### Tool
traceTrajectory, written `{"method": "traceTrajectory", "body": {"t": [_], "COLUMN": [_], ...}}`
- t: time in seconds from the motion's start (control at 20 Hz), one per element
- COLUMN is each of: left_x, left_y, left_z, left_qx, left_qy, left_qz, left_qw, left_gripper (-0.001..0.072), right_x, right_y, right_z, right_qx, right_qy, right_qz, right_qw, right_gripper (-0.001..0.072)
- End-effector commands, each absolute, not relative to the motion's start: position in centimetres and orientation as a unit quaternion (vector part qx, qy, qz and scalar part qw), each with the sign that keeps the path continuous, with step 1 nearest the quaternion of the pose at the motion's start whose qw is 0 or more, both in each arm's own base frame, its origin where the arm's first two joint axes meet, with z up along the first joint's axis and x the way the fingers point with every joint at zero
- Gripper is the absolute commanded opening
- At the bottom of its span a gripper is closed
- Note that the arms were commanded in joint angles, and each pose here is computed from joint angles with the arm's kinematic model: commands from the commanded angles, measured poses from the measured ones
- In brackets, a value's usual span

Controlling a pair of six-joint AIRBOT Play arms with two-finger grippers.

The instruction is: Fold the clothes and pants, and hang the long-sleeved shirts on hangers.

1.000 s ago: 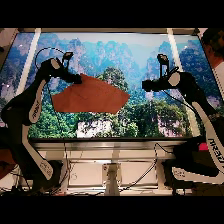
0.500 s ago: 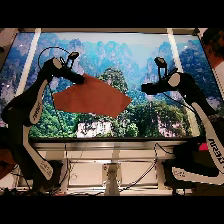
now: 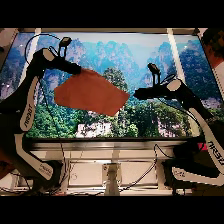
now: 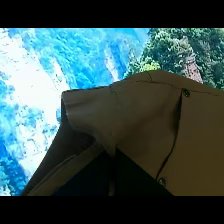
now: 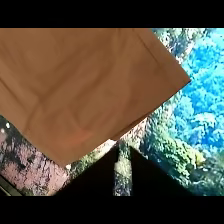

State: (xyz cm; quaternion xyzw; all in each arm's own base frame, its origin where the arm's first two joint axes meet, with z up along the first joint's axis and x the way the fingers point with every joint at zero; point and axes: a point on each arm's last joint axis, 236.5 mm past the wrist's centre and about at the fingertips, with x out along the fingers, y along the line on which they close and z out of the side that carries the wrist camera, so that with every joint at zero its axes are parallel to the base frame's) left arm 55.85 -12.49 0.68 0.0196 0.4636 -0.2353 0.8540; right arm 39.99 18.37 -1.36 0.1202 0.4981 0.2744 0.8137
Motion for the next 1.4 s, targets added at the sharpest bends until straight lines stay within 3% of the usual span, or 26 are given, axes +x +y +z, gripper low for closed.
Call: {"method": "traceTrajectory", "body": {"t": [0.0, 0.15, 0.35, 0.6, 0.65, 0.75, 0.8, 0.9, 1.15, 1.35], "left_x": [55.5, 54.9, 54.9, 55.4, 55.9, 56.9, 57.1, 57.7, 59.7, 59.9], "left_y": [-11.8, -11.0, -10.6, -10.5, -10.3, -10.0, -9.8, -8.9, -6.1, -6.5], "left_z": [2.0, 1.3, 0.9, 0.1, 0.2, 0.7, 0.8, 0.7, -0.3, -3.2], "left_qx": [0.0, 0.01, 0.01, 0.01, 0.009, 0.007, 0.008, 0.023, 0.022, -0.067], "left_qy": [0.47, 0.489, 0.495, 0.494, 0.485, 0.467, 0.462, 0.455, 0.434, 0.453], "left_qz": [-0.205, -0.193, -0.184, -0.181, -0.177, -0.17, -0.167, -0.156, -0.123, -0.133], "left_qw": [0.858, 0.85, 0.849, 0.85, 0.856, 0.868, 0.871, 0.877, 0.892, 0.879], "left_gripper": [0.0011, 0.0011, 0.0012, 0.0044, 0.0129, 0.0215, 0.0325, 0.0636, 0.0653, 0.0653], "right_x": [41.9, 42.9, 42.8, 43.9, 44.4, 44.8, 44.8, 44.3, 43.8, 42.4], "right_y": [18.2, 18.0, 19.8, 21.0, 21.1, 20.9, 20.6, 20.2, 18.1, 17.1], "right_z": [-0.9, -2.1, -5.0, -6.1, -6.2, -7.2, -8.0, -9.2, -9.3, -9.0], "right_qx": [0.162, 0.208, 0.289, 0.307, 0.312, 0.309, 0.305, 0.296, 0.315, 0.322], "right_qy": [0.469, 0.476, 0.51, 0.534, 0.536, 0.554, 0.569, 0.594, 0.611, 0.635], "right_qz": [0.245, 0.211, 0.203, 0.213, 0.209, 0.194, 0.182, 0.169, 0.157, 0.166], "right_qw": [0.833, 0.828, 0.784, 0.758, 0.756, 0.748, 0.741, 0.729, 0.709, 0.682], "right_gripper": [0.0333, 0.0333, 0.0449, 0.048, 0.0481, 0.0481, 0.0481, 0.0481, 0.0481, 0.048]}}
